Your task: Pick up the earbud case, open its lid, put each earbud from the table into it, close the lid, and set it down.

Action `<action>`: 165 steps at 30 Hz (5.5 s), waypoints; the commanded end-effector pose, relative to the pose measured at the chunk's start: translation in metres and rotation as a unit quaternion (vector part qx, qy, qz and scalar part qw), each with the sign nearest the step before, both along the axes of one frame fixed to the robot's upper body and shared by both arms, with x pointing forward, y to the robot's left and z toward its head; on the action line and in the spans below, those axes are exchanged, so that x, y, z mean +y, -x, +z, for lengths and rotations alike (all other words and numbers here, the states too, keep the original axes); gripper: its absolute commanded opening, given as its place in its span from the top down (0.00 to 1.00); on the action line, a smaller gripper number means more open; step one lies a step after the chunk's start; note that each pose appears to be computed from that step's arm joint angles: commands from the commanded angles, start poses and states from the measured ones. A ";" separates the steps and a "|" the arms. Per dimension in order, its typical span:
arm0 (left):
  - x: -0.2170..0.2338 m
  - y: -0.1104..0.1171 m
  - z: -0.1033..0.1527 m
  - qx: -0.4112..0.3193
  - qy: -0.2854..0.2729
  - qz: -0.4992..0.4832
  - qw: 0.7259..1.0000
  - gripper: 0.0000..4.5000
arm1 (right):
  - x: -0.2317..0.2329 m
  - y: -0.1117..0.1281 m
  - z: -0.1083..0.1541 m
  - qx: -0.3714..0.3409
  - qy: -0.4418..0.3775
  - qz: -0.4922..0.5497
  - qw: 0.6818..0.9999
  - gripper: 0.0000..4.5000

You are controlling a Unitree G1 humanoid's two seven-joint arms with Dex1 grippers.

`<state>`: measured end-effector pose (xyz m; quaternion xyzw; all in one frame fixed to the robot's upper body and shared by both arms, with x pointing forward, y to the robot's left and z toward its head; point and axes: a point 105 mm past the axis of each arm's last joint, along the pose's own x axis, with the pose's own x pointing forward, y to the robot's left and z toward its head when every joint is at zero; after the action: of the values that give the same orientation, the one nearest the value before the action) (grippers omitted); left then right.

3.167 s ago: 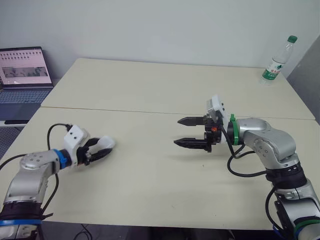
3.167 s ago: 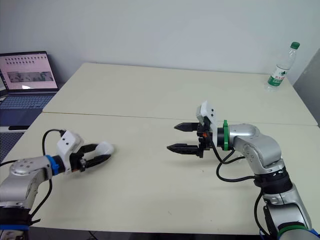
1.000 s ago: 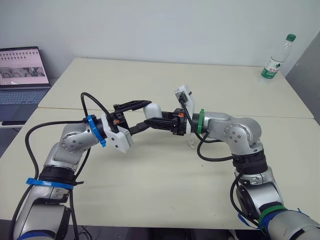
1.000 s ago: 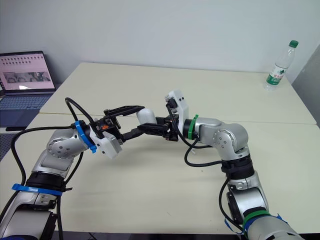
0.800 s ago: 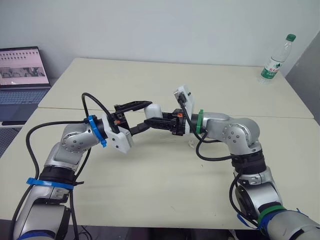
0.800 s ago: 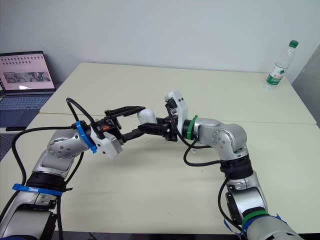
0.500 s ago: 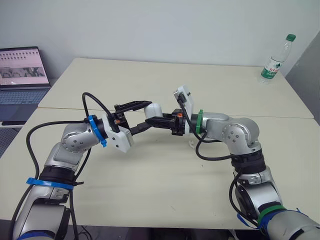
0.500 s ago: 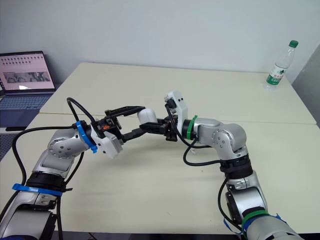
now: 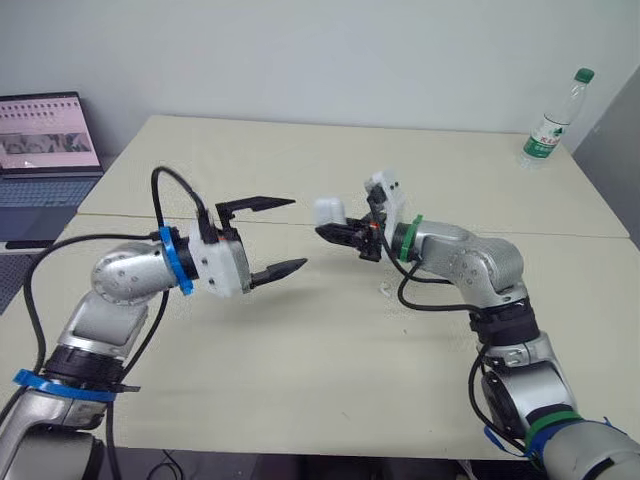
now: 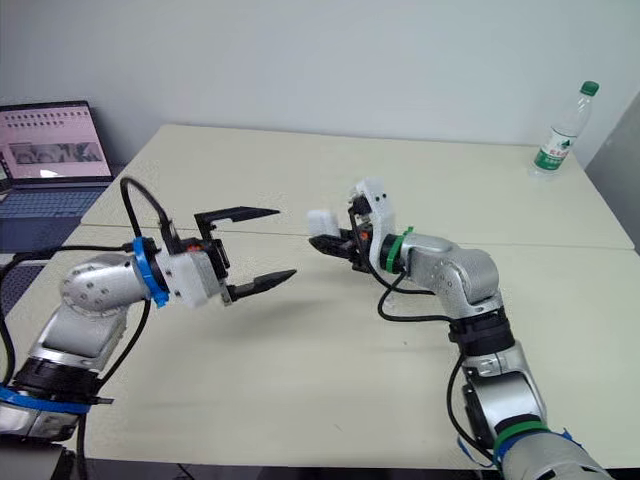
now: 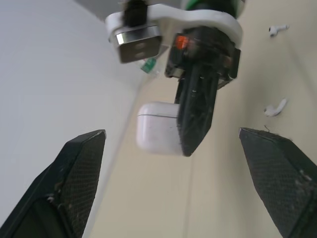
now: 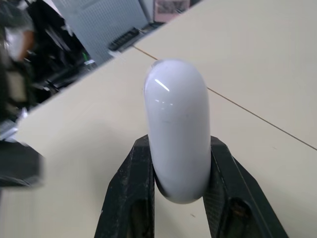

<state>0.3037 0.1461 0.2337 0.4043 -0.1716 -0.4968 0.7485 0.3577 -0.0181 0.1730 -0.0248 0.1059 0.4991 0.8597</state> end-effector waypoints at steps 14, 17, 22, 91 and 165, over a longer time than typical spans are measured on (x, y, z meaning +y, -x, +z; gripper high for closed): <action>0.002 -0.020 0.008 0.194 -0.116 -0.015 0.974 0.41 | 0.042 0.024 0.014 -0.181 0.093 0.110 0.973 0.81; 0.002 -0.027 0.004 0.196 -0.132 -0.012 0.971 0.41 | 0.046 0.027 0.012 -0.203 0.110 0.120 0.966 0.81; 0.001 -0.032 0.001 0.201 -0.144 -0.019 0.969 0.41 | 0.050 0.030 0.016 -0.229 0.121 0.126 0.958 0.81; -0.005 -0.016 -0.020 0.376 0.078 0.036 0.923 0.83 | 0.013 0.012 0.052 -0.267 0.048 0.048 0.961 0.01; -0.010 -0.053 -0.014 0.071 0.355 0.240 0.901 0.83 | -0.081 0.034 -0.086 -0.049 0.150 -0.174 0.972 0.91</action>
<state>0.3582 0.1376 0.2040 0.1051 -0.1514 -0.2393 0.9533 0.3252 -0.0886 0.0817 -0.1558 0.1425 0.3230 0.9225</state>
